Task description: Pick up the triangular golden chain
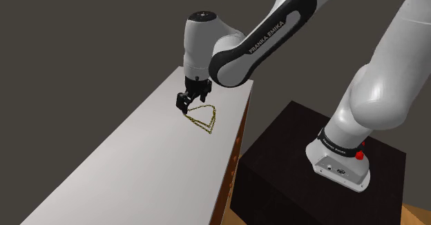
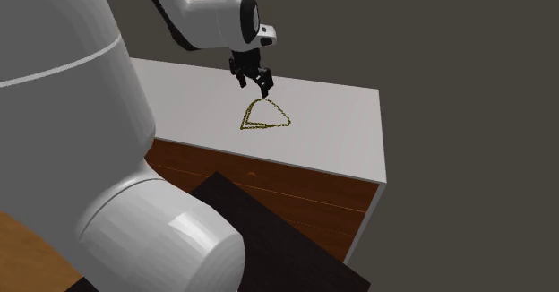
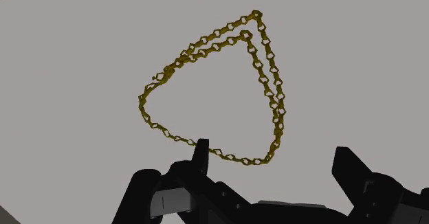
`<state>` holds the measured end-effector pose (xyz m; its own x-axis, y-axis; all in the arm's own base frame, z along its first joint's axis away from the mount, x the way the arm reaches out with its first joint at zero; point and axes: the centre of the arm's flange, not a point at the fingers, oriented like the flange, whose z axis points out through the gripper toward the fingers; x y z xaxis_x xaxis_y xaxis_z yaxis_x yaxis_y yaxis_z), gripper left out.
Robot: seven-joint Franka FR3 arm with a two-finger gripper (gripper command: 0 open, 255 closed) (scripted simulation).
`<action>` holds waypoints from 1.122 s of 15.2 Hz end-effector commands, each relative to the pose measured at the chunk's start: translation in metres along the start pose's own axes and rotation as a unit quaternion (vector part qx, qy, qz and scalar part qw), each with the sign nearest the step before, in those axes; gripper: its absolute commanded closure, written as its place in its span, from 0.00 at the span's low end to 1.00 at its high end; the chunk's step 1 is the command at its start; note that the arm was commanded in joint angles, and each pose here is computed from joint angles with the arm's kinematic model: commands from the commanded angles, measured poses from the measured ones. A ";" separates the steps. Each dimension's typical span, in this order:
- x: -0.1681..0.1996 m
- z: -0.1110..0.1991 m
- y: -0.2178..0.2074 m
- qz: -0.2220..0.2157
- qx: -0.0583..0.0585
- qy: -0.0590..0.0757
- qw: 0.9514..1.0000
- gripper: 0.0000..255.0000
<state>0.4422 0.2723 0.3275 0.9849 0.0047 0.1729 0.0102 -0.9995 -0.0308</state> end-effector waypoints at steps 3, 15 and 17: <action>0.004 0.026 -0.015 -0.003 0.002 0.003 1.000 0.00; -0.001 0.055 -0.015 -0.003 0.002 0.003 1.000 1.00; -0.001 0.055 -0.015 -0.003 0.002 0.003 1.000 1.00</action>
<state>0.4503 0.2893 0.2734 0.9836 0.0097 0.1803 0.0162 -0.9993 -0.0344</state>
